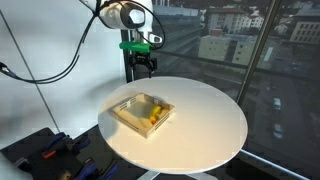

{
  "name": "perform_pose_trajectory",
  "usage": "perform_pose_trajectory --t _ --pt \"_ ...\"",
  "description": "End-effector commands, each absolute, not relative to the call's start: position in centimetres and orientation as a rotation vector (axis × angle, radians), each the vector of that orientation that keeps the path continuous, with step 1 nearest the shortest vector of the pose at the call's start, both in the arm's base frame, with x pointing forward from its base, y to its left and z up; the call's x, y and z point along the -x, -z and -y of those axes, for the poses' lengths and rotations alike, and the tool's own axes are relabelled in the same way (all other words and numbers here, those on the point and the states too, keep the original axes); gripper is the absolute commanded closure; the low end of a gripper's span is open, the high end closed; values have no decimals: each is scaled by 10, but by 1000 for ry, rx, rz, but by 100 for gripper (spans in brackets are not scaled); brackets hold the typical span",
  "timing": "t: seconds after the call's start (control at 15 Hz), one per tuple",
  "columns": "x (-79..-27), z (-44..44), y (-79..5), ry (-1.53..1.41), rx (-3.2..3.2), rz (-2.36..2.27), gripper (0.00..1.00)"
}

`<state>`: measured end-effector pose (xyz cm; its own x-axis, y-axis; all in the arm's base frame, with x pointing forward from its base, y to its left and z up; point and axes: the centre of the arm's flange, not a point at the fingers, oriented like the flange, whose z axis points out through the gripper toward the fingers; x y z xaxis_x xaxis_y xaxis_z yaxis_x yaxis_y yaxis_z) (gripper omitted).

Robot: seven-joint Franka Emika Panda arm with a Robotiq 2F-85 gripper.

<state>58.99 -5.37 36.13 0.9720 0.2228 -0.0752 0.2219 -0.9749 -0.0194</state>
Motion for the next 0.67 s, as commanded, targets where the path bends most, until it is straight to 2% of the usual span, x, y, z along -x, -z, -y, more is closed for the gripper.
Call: perform_pose_trajectory --t 0.0,0.6 --pt "-579 47 -372 -111 3107 227 0" --pt "-586 47 -365 -111 3107 193 0"
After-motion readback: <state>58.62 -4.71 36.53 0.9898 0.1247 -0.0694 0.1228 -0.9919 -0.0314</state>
